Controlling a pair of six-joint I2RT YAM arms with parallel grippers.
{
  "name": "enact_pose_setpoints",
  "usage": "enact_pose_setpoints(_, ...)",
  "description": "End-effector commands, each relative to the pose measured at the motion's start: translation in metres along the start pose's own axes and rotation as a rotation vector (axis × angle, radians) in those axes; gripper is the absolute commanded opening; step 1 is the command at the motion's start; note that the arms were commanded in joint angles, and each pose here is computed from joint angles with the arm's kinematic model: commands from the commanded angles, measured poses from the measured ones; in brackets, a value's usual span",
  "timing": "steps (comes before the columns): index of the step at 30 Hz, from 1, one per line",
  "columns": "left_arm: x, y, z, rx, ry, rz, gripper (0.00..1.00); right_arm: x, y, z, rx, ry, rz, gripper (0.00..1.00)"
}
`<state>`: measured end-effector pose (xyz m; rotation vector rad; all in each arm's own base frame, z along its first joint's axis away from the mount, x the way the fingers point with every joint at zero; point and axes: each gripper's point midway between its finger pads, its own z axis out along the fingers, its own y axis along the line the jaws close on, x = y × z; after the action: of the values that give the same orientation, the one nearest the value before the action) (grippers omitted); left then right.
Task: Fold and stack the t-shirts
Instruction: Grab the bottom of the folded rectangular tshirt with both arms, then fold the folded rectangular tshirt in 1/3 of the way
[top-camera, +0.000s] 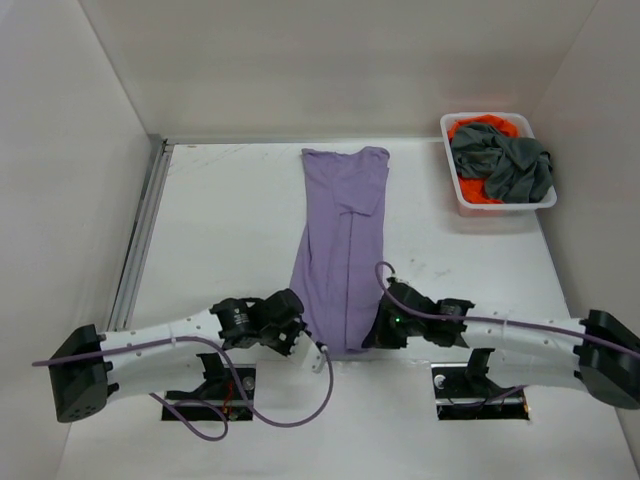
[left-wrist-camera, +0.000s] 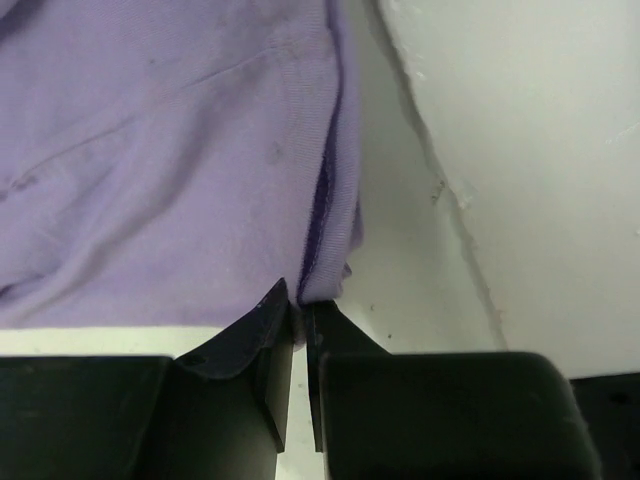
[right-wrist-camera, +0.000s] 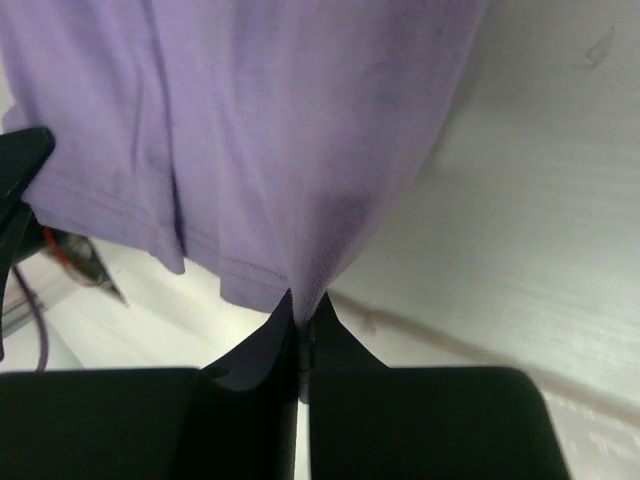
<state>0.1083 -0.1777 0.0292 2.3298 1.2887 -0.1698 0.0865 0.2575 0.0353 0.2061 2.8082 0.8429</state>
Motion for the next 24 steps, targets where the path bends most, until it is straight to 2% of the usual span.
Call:
enact_pose_setpoints(1,-0.028,0.025,-0.026,-0.037,-0.066,-0.174,0.01,-0.002,0.013,-0.027,-0.024,-0.010,-0.013,0.00)
enact_pose_setpoints(5,-0.032,0.071,-0.053,-0.107,-0.076,-0.303,0.01,-0.025,0.018,-0.061,-0.010,-0.049,-0.065,0.00)
enact_pose_setpoints(8,-0.013,0.110,-0.062,-0.135,-0.075,-0.435,0.01,-0.064,0.021,-0.079,0.007,-0.105,-0.108,0.00)
enact_pose_setpoints(12,0.022,0.182,-0.070,-0.207,-0.063,-0.586,0.01,-0.122,0.027,-0.085,0.028,-0.139,-0.165,0.01)
enact_pose_setpoints(17,0.061,0.267,-0.072,-0.310,-0.022,-0.676,0.02,-0.208,0.029,-0.084,0.072,-0.192,-0.202,0.01)
enact_pose_setpoints(24,0.106,0.329,-0.052,-0.379,0.032,-0.725,0.02,-0.295,0.034,-0.066,0.093,-0.201,-0.196,0.01)
